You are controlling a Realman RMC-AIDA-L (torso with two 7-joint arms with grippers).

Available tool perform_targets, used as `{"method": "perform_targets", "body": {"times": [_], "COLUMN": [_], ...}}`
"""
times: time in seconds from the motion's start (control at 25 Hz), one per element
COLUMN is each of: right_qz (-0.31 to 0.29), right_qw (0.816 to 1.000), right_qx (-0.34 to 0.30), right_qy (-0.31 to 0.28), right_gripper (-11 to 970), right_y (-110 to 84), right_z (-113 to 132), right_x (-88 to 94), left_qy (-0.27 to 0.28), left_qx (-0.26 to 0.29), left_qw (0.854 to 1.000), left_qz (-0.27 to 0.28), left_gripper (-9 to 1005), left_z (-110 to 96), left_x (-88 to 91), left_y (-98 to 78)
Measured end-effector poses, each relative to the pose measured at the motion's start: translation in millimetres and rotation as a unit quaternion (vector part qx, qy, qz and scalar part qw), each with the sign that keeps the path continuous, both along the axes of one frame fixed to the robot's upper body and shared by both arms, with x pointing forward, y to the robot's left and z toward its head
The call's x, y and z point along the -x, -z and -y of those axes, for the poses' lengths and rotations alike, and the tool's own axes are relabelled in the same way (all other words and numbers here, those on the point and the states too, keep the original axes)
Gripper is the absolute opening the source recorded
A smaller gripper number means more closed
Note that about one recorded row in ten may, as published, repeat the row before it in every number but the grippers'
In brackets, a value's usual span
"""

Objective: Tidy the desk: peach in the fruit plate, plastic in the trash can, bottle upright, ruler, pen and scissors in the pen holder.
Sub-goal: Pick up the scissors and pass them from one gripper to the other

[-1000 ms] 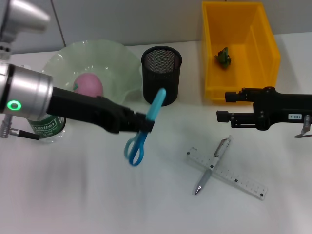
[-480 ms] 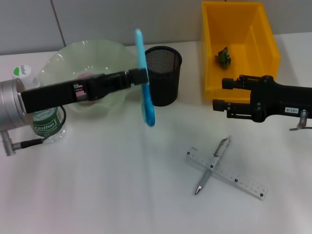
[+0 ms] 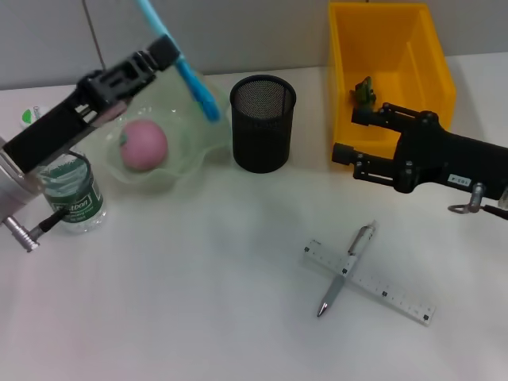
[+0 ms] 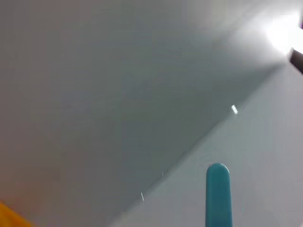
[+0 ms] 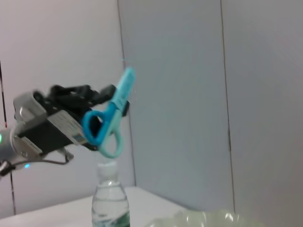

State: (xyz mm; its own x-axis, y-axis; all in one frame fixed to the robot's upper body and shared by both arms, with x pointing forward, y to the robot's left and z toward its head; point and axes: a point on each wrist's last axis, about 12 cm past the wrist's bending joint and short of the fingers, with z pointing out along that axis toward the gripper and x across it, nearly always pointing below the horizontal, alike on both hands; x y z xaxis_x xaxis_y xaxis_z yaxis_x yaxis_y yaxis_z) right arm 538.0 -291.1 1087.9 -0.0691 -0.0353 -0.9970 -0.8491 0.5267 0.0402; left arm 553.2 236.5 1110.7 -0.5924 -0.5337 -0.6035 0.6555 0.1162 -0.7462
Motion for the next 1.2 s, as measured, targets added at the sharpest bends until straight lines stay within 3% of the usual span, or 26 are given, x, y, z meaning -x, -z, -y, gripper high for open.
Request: {"method": "perform_targets", "body": {"times": [0.56, 0.76, 1.2], "right_qz": [0.115, 0.128, 0.153], "right_qw": [0.991, 0.988, 0.983], "right_qx": [-0.062, -0.077, -0.099], "right_qy": [0.031, 0.025, 0.033], "right_gripper": [640, 636, 627], "right_y": [16.2, 16.7, 16.4], "right_z": [-46.1, -66.1, -96.0], "right_x": [6.2, 4.5, 5.3], "left_qy": [-0.076, -0.107, -0.117], "left_qx": [0.080, 0.102, 0.116], "left_qw": [0.991, 0.984, 0.981], "left_qz": [-0.077, -0.095, -0.102], "left_gripper": [241, 242, 244], "left_z": [8.6, 10.8, 14.6], "left_x": [-3.8, -0.6, 0.1], "left_y": [19.1, 27.3, 29.0]}}
